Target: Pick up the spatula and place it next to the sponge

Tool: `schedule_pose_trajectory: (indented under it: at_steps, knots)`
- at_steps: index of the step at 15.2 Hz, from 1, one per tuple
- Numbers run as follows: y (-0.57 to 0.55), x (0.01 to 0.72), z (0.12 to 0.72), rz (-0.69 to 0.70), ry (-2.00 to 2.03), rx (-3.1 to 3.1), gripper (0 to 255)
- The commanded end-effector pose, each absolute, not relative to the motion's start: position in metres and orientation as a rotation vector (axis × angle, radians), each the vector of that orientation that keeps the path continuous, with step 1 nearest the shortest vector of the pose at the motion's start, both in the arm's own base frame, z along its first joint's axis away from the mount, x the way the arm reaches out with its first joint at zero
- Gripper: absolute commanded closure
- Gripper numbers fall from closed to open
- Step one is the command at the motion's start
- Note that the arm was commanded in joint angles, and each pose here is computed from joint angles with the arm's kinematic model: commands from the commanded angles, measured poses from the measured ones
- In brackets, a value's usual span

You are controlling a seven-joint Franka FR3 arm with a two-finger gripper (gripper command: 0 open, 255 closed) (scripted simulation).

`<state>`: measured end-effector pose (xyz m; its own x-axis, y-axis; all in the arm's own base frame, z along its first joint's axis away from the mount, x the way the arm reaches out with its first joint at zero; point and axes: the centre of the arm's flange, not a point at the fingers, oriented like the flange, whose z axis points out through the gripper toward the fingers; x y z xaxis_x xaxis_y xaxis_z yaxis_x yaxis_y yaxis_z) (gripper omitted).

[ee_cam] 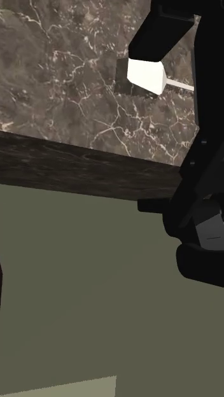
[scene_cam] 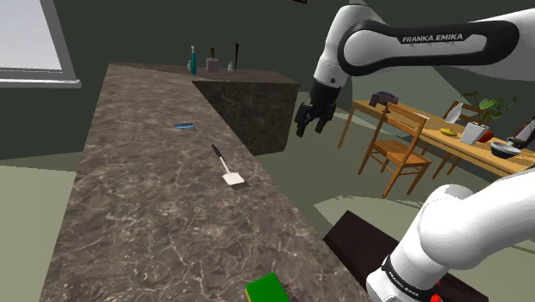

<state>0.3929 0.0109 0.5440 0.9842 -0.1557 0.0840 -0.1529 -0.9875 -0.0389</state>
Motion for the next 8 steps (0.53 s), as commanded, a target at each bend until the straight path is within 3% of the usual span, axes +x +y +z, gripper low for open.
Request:
schedule_pose_trajectory:
  at_steps: [1,8]
  knots:
    - [0.022,0.413,0.531,-0.134,0.264,-3.098,0]
    - [0.060,0.487,0.487,-0.125,0.341,-3.103,0]
